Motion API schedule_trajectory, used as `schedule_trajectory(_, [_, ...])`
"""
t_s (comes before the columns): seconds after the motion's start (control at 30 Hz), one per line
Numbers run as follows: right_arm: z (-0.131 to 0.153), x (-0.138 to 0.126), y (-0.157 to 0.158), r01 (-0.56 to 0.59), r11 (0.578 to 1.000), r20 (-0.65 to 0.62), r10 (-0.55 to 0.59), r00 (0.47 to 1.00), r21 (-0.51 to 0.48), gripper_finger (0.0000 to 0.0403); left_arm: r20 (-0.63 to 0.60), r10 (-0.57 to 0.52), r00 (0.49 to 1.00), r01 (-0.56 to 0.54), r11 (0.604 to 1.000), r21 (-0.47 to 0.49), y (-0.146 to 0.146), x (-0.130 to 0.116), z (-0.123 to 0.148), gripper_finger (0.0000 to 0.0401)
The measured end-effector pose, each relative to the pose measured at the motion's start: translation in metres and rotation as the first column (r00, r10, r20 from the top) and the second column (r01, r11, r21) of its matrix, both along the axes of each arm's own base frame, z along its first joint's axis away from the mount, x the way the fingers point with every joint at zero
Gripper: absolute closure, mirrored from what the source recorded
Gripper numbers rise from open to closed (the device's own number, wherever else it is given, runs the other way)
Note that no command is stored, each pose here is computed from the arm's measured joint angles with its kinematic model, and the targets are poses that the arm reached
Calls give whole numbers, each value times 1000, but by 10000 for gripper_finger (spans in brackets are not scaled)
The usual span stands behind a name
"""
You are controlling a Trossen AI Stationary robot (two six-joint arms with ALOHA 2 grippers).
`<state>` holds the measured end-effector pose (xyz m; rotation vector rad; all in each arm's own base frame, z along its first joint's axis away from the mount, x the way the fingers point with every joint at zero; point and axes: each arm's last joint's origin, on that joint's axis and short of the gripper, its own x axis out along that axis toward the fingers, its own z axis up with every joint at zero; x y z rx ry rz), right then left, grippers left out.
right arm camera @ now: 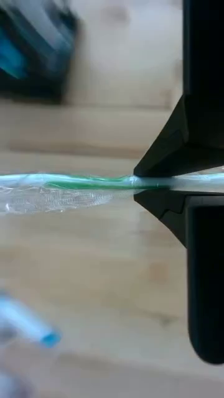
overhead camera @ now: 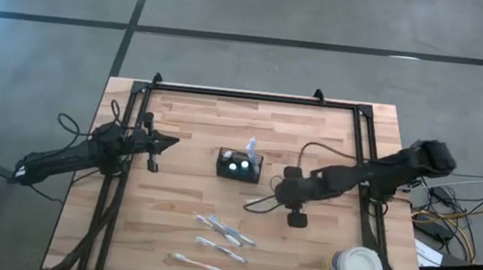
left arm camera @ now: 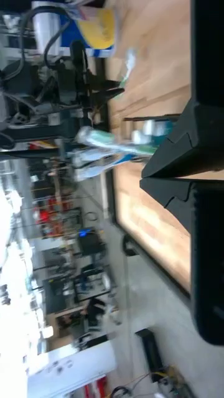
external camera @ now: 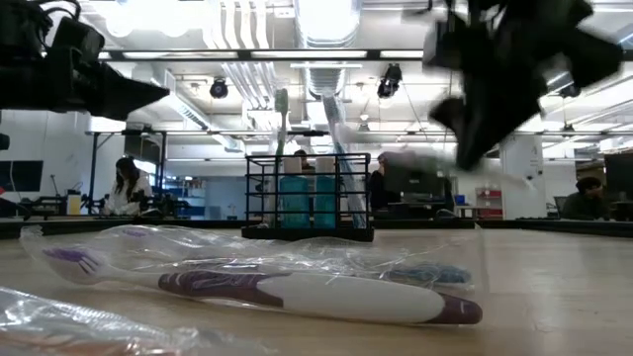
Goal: Pick & Place toothbrushing station
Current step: Put the green toothbrush into the wire organizer
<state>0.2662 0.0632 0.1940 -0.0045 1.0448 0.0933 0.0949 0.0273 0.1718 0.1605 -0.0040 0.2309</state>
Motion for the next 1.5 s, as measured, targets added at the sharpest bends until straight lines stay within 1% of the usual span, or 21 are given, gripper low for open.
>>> schedule_trajectory(0.07, [24, -4, -2, 21, 1000, 140, -19, 990, -19, 380, 38, 0, 999, 0, 1000, 13, 0, 0, 4, 389])
schedule_trajectory(0.13, [50, -7, -5, 21, 1000, 312, -14, 950, -19, 381, 75, -2, 997, 2, 1000, -1, 0, 0, 7, 385])
schedule_trajectory(0.17, [61, -8, -6, 11, 1000, 389, -2, 921, -21, 381, 95, -5, 995, 6, 1000, -9, 0, -1, 9, 380])
schedule_trajectory(0.23, [83, -10, -8, -5, 1000, 537, 18, 843, -25, 381, 134, -16, 991, 18, 1000, -17, -1, -1, 12, 364])
schedule_trajectory(0.3, [99, -12, -9, -21, 999, 636, 40, 771, -37, 381, 176, -24, 984, 29, 999, -25, -1, -1, 16, 344])
schedule_trajectory(0.33, [103, -12, -10, -31, 998, 663, 57, 746, -50, 381, 198, -27, 980, 32, 999, -20, -1, -2, 18, 332])
schedule_trajectory(0.43, [104, -7, -14, -42, 995, 685, 91, 723, -88, 382, 230, -46, 972, 49, 999, -7, -2, -3, 22, 292])
schedule_trajectory(0.53, [100, 4, -20, -27, 994, 702, 96, 706, -108, 382, 257, -78, 963, 78, 997, 10, -3, -3, 25, 245])
schedule_trajectory(0.6, [96, 15, -24, -50, 993, 712, 111, 693, -106, 382, 260, -119, 958, 119, 993, 13, -4, -2, 26, 213])
schedule_trajectory(0.7, [90, 33, -31, -72, 993, 702, 118, 702, -95, 382, 249, -187, 950, 188, 982, 22, -5, 0, 26, 169])
schedule_trajectory(0.8, [93, 52, -39, -49, 994, 702, 106, 704, -101, 383, 270, -195, 943, 193, 981, 35, -6, 1, 34, 141])
schedule_trajectory(0.83, [95, 58, -41, -42, 993, 707, 106, 699, -107, 383, 286, -197, 938, 193, 980, 44, -6, 0, 37, 137])
schedule_trajectory(0.9, [94, 72, -44, -43, 990, 696, 123, 707, -131, 383, 300, -225, 927, 217, 974, 62, -6, 1, 44, 134])
schedule_trajectory(1.0, [101, 91, -45, -45, 986, 704, 148, 694, -163, 383, 301, -245, 922, 234, 970, 70, -6, 2, 56, 135])
schedule_trajectory(1.13, [117, 116, -49, -32, 979, 737, 174, 654, -203, 383, 303, -243, 922, 230, 970, 78, -5, 6, 72, 137])
schedule_trajectory(1.23, [125, 133, -53, -29, 974, 739, 189, 646, -224, 383, 283, -242, 928, 229, 970, 79, -3, 12, 82, 137])
schedule_trajectory(1.27, [129, 138, -55, -31, 973, 745, 197, 637, -230, 383, 276, -242, 930, 229, 970, 79, -3, 15, 84, 137])
schedule_trajectory(1.33, [132, 144, -59, -51, 970, 739, 216, 638, -240, 383, 258, -243, 935, 233, 970, 69, -1, 21, 90, 137])
schedule_trajectory(1.37, [135, 148, -62, -53, 969, 751, 220, 622, -240, 383, 257, -243, 935, 232, 970, 72, 0, 24, 94, 137])
schedule_trajectory(1.43, [136, 151, -71, -78, 971, 750, 225, 622, -226, 383, 248, -258, 934, 244, 966, 85, 0, 29, 101, 137])
schedule_trajectory(1.5, [139, 153, -82, -86, 975, 763, 213, 610, -204, 383, 246, -284, 927, 262, 958, 119, 1, 34, 110, 137])
